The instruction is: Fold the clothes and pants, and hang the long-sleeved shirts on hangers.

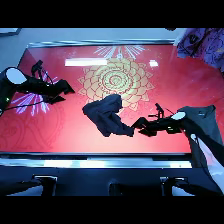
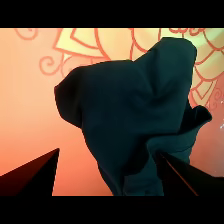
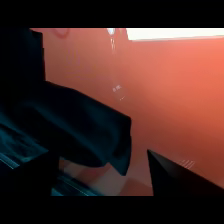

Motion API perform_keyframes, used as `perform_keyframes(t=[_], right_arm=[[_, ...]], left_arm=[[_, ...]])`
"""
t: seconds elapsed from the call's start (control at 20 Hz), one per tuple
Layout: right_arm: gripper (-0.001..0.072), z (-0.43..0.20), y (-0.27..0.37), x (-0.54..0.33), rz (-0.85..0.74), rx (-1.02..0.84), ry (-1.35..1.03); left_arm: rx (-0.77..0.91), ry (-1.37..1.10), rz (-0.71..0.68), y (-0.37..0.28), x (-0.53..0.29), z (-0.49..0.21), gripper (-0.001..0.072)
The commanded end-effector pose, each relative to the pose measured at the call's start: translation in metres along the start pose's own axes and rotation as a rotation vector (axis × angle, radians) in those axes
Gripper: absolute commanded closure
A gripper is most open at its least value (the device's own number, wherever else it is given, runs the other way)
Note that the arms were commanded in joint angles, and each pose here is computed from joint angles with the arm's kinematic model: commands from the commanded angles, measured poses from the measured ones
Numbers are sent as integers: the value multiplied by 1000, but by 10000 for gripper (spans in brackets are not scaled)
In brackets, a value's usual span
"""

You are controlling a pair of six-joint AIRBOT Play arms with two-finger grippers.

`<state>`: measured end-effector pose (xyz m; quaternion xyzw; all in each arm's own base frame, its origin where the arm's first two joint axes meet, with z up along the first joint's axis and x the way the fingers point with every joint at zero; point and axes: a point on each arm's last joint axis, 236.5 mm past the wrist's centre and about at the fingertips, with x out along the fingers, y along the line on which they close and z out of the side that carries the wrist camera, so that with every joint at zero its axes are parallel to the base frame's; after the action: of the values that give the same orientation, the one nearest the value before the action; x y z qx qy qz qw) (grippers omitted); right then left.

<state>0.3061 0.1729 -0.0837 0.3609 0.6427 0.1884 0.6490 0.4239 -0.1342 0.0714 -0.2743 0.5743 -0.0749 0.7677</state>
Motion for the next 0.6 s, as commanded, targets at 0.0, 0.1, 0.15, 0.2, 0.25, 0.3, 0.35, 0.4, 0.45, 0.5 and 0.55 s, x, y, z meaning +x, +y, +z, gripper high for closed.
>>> perform_keyframes(t=[0.0,0.1,0.15,0.2,0.25,0.3,0.35,0.4,0.45,0.5,0.55], right_arm=[[100,0,-1,25,36,19,13],[196,-1,1,31,64,36,22],[321,0,2,33,72,41,20],[474,1,3,32,78,31,17],[670,0,5,31,87,21,20],[677,-1,6,31,93,23,26],[677,-3,8,31,100,25,33],[677,-4,9,31,103,38,38],[677,-4,9,31,104,65,42],[677,-5,9,31,105,82,45],[677,-6,10,31,107,91,51]], left_arm=[[-31,13,18,15,0,3,25],[-40,23,35,33,-2,5,24],[-41,29,46,46,3,4,24],[-40,26,48,57,11,4,24],[-44,18,21,64,24,2,24],[-58,11,-26,66,38,0,24],[-83,6,-80,66,55,-3,24],[-105,5,-121,66,70,-5,25],[-126,17,-155,66,86,-8,26],[-134,40,-179,65,99,-12,28],[-141,63,-210,62,112,-15,29]])
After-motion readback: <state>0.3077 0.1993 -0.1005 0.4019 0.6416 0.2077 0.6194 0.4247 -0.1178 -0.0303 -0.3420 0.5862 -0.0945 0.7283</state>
